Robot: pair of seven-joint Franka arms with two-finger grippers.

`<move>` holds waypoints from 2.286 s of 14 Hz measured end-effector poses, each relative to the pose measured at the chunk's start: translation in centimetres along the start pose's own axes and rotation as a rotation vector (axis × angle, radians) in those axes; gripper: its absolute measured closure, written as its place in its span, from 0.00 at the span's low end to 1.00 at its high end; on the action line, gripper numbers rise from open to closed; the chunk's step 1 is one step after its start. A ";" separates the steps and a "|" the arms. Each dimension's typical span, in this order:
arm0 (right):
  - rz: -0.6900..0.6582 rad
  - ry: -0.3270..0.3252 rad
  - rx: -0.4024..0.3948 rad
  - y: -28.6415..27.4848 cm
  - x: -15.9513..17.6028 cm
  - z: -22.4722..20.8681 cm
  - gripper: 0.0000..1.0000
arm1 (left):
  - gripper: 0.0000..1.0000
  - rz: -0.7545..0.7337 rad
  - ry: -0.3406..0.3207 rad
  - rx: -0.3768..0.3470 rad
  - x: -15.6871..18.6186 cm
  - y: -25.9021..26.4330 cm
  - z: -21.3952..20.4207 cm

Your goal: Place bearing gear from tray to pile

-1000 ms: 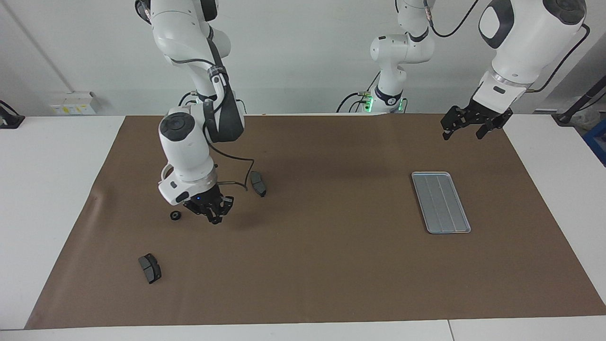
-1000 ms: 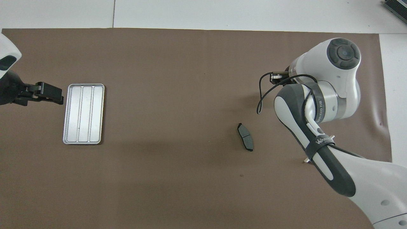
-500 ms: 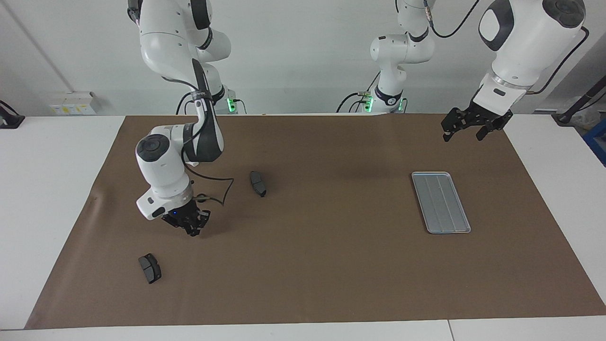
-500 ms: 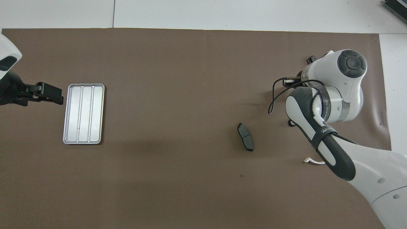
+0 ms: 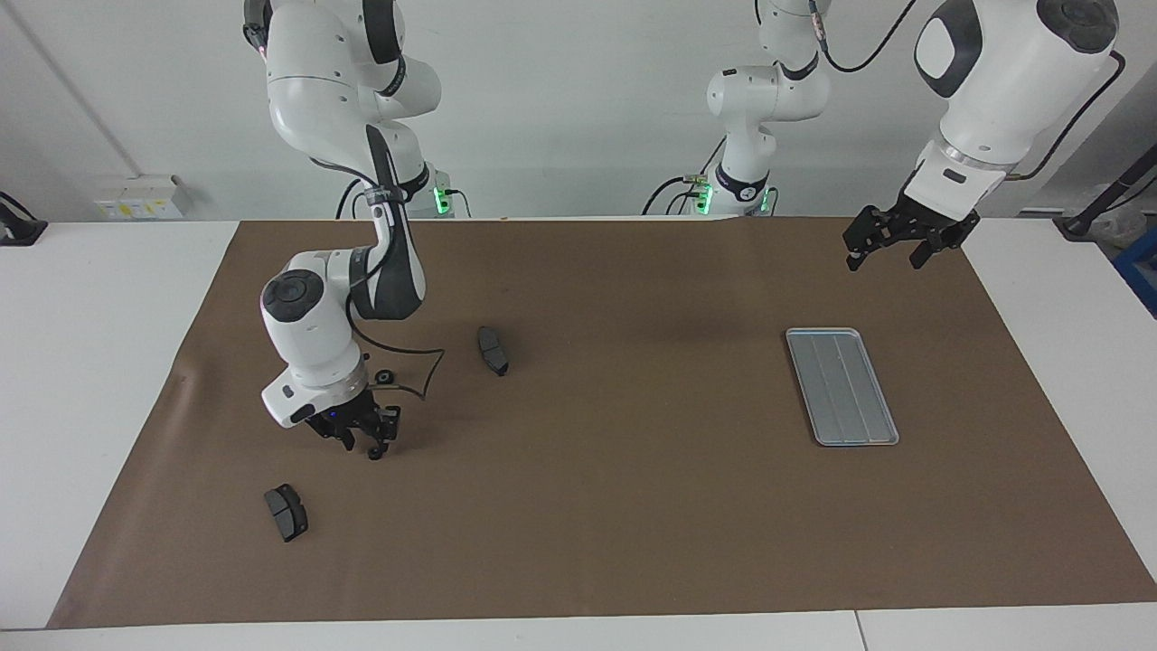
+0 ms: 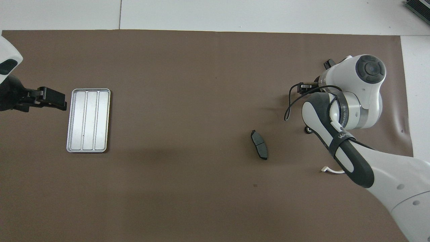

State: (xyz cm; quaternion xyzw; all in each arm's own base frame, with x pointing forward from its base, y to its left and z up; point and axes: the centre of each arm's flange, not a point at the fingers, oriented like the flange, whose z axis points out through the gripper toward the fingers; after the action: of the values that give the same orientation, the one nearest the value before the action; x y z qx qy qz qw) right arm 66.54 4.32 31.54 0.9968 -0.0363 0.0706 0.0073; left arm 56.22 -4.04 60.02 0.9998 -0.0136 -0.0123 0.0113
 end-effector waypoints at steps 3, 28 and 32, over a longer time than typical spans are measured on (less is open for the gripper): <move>0.001 0.039 0.013 0.0 0.6 -4.2 0.00 | 0.00 0.000 -0.001 0.000 0.0 0.0 0.0; 0.045 -0.156 -0.007 6.6 -8.6 -33.0 0.00 | 0.00 0.000 -0.002 0.000 0.0 0.0 0.1; 0.039 -0.160 -0.007 6.3 -8.8 -33.7 0.00 | 0.00 0.000 -0.002 0.000 0.0 0.0 0.1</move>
State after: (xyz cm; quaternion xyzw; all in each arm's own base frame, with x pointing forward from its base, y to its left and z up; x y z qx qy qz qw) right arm 52.72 -0.63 63.73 0.9983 -0.0563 -0.0095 0.0063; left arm 56.19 -4.03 59.94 0.9998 -0.0135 -0.0133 0.0113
